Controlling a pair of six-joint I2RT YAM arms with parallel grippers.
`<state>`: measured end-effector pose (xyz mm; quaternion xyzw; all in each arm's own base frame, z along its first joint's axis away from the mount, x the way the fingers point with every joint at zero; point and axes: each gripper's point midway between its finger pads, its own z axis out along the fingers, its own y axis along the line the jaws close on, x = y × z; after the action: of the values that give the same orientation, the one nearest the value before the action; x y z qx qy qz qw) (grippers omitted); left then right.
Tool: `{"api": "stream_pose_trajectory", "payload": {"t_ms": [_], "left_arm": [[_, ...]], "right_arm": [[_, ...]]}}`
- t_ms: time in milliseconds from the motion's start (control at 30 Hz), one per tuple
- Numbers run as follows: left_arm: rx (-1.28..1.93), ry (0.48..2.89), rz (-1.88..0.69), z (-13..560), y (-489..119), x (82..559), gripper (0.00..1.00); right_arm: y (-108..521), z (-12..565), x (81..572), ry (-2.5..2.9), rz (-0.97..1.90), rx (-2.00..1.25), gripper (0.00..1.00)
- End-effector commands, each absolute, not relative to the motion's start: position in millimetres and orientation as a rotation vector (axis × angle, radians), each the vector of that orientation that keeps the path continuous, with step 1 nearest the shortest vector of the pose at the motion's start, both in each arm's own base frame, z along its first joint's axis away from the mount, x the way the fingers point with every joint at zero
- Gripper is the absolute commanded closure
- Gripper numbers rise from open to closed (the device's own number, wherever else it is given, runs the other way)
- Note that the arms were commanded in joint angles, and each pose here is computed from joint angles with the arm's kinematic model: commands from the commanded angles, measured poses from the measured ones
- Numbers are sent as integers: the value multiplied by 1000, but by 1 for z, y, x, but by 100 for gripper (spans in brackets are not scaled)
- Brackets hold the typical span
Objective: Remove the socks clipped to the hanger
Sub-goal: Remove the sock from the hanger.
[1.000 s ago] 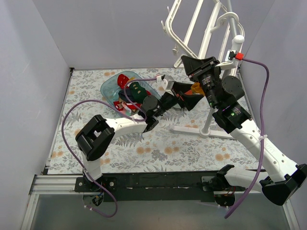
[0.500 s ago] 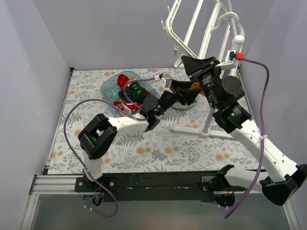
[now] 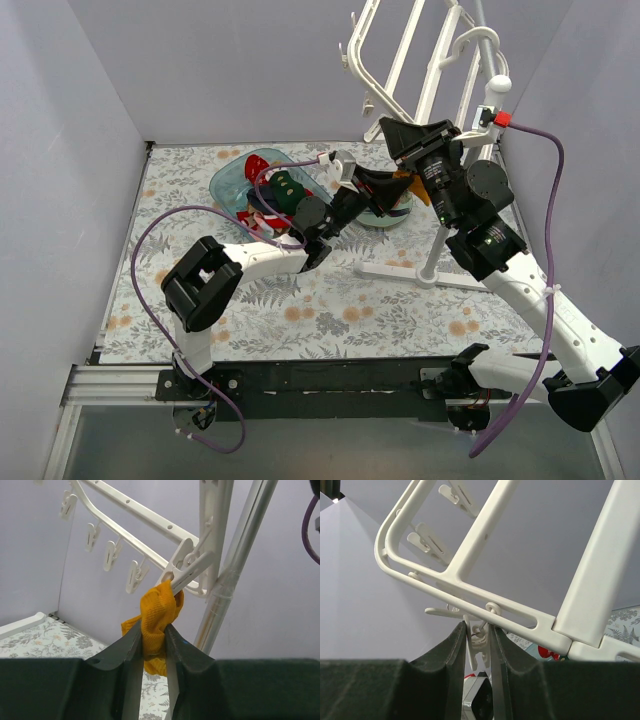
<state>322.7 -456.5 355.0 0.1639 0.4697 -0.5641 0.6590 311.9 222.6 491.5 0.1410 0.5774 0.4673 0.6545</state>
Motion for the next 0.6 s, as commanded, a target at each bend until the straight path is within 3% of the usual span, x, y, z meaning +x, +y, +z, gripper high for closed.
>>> {"api": "stream_pose_trajectory", "payload": {"t_ms": [0, 167, 367, 567], "left_arm": [[397, 971, -1296, 402, -436, 315, 82], [477, 949, -1333, 415, -433, 307, 89], [596, 957, -1396, 426, -434, 294, 94], [698, 989, -1441, 426, -432, 286, 98]], "right_arm": [[229, 510, 284, 1265, 1195, 255, 89], [224, 514, 278, 1251, 1183, 236, 78], [221, 513, 275, 1262, 1138, 202, 53], [219, 510, 273, 1277, 1105, 174, 35]]}}
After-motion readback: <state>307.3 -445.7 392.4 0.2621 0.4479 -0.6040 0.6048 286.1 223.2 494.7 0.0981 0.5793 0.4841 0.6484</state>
